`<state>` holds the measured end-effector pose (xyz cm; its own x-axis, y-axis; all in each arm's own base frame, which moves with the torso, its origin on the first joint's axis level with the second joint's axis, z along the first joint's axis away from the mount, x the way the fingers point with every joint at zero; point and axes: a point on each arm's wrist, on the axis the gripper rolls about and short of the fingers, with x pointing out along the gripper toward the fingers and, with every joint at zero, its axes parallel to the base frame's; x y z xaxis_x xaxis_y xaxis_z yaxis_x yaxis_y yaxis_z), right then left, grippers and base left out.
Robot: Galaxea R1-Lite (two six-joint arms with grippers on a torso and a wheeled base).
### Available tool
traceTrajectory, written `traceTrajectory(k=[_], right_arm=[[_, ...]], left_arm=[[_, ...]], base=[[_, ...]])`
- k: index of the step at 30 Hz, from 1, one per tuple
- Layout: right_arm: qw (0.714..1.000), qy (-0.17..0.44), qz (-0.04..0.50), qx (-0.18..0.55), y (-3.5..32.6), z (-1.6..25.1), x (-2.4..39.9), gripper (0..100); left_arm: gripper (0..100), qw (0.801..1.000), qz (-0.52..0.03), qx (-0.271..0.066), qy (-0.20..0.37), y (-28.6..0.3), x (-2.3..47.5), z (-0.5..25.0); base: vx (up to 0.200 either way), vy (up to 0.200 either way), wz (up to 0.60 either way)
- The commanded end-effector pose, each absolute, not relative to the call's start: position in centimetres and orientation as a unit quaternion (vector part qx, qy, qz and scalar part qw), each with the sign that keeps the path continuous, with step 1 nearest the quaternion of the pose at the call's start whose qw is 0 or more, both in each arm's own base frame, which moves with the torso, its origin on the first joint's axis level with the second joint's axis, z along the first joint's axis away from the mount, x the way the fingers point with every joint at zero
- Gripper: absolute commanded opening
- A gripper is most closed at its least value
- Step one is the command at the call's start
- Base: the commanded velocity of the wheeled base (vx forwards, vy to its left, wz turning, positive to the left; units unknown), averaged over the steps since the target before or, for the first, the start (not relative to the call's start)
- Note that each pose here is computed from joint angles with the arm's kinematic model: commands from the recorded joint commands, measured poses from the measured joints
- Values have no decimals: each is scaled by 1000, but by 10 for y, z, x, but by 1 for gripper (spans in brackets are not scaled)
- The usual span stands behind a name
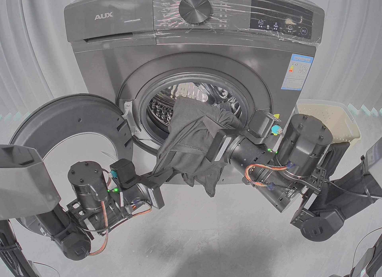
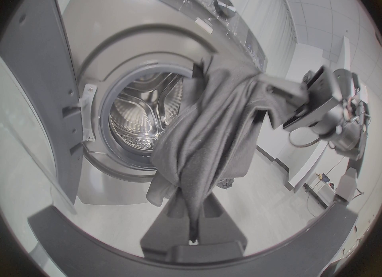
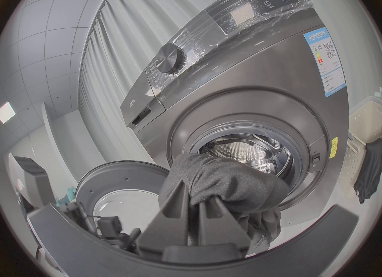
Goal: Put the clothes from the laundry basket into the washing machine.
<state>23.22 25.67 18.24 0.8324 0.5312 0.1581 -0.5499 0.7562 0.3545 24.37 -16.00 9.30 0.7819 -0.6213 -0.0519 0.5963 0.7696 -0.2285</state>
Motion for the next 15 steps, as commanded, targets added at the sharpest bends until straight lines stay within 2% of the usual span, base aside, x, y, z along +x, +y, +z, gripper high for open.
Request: traceTrajectory(k=[1,4,13,14,15], right_arm=[[939,-12,287,188,261,169,237,0],[939,-4,290,184,263,163,235,0],[938,3,294,183,266,156,233,0],[939,6,294,181,266,155,233,100],[940,13,293,176,264,151,232,100]], left_arm=[[0,932,-342,-114,15,-145,215,128],[0,931,-346,-115,-9,-146,216,138],[0,929,-348,-119,-26,-148,217,146],[0,929,-349,-120,-30,-148,217,148],[0,928,-349,-123,-38,-148,218,152]], base=[[0,0,0],[0,0,0],[0,0,0],[0,0,0],[0,0,0]])
